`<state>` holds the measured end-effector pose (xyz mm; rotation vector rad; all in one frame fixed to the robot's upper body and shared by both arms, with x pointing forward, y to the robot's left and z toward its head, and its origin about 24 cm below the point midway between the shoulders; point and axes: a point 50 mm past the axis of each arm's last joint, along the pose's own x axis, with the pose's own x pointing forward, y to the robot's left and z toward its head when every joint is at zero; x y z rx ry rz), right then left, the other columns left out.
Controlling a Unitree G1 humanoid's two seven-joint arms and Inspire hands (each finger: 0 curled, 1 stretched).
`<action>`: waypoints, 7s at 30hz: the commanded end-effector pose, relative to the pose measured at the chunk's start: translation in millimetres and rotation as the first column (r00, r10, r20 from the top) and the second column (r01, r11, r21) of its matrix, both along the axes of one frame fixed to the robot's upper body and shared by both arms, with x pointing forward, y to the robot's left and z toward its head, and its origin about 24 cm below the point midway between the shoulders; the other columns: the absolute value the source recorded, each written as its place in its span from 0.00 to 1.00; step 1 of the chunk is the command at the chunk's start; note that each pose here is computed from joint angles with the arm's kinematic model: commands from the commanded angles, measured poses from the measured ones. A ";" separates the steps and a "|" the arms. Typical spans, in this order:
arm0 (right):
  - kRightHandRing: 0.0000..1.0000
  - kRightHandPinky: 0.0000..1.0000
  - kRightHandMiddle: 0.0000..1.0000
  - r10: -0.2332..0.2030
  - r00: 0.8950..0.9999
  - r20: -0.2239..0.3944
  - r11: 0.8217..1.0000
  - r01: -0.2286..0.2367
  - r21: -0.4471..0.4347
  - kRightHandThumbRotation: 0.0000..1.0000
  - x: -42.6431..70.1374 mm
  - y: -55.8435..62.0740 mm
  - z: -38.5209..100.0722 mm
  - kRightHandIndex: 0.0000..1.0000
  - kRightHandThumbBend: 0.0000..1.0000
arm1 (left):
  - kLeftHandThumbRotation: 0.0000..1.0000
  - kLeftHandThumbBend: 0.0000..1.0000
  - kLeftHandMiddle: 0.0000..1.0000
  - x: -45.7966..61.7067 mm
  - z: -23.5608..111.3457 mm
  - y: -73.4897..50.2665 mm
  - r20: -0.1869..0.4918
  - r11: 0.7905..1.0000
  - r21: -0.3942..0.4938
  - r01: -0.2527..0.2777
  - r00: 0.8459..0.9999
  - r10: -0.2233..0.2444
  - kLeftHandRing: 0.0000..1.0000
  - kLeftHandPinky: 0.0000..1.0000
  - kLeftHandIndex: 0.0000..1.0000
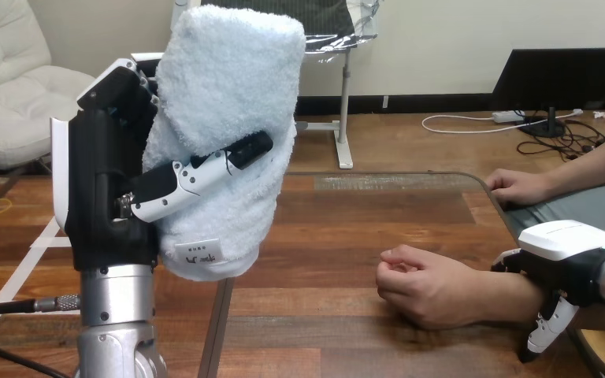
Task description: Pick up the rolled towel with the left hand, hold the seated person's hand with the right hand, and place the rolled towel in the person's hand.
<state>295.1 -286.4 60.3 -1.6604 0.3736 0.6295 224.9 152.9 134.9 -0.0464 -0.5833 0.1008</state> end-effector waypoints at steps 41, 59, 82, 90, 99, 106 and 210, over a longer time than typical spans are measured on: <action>0.21 0.13 0.30 -0.061 0.990 0.125 0.997 0.054 0.054 0.00 8.5 13.0 -37.5 0.44 0.92 | 0.00 0.55 0.27 3.8 21.7 -2.3 0.126 1.000 -0.017 0.012 0.992 -0.009 0.21 0.15 0.36; 0.20 0.12 0.29 -0.082 0.985 0.150 0.990 0.063 0.126 0.00 8.8 16.6 -41.5 0.36 0.89 | 0.00 0.55 0.27 3.9 21.2 -2.1 0.126 1.000 -0.008 -0.003 0.992 0.004 0.21 0.15 0.37; 0.21 0.15 0.29 -0.115 0.975 0.189 0.975 0.074 0.210 0.06 14.0 18.2 -25.4 0.32 0.85 | 0.00 0.55 0.27 8.3 16.1 -4.4 0.117 1.000 -0.020 0.012 0.993 -0.009 0.20 0.15 0.37; 0.21 0.15 0.28 -0.130 0.966 0.224 0.967 0.074 0.243 0.07 16.1 16.8 -14.2 0.31 0.86 | 0.00 0.56 0.27 10.5 12.2 -6.6 0.101 1.000 -0.023 0.003 0.995 -0.001 0.21 0.15 0.37; 0.20 0.14 0.28 -0.170 0.956 0.241 0.956 0.100 0.276 0.12 19.1 15.3 1.5 0.32 0.85 | 0.00 0.57 0.27 13.1 8.3 -8.9 0.090 1.000 -0.020 -0.002 0.996 0.004 0.21 0.15 0.37; 0.21 0.15 0.29 -0.185 0.950 0.253 0.950 0.108 0.292 0.14 20.5 13.9 12.3 0.33 0.85 | 0.00 0.57 0.27 16.1 4.5 -10.4 0.083 1.000 -0.014 0.000 0.997 0.001 0.21 0.15 0.37; 0.37 0.32 0.42 -0.202 0.924 0.325 0.897 0.041 0.440 0.23 29.3 40.9 65.5 0.43 0.93 | 0.00 0.60 0.37 107.7 -53.2 -90.8 -0.092 0.934 -0.223 0.278 0.948 -0.304 0.31 0.26 0.43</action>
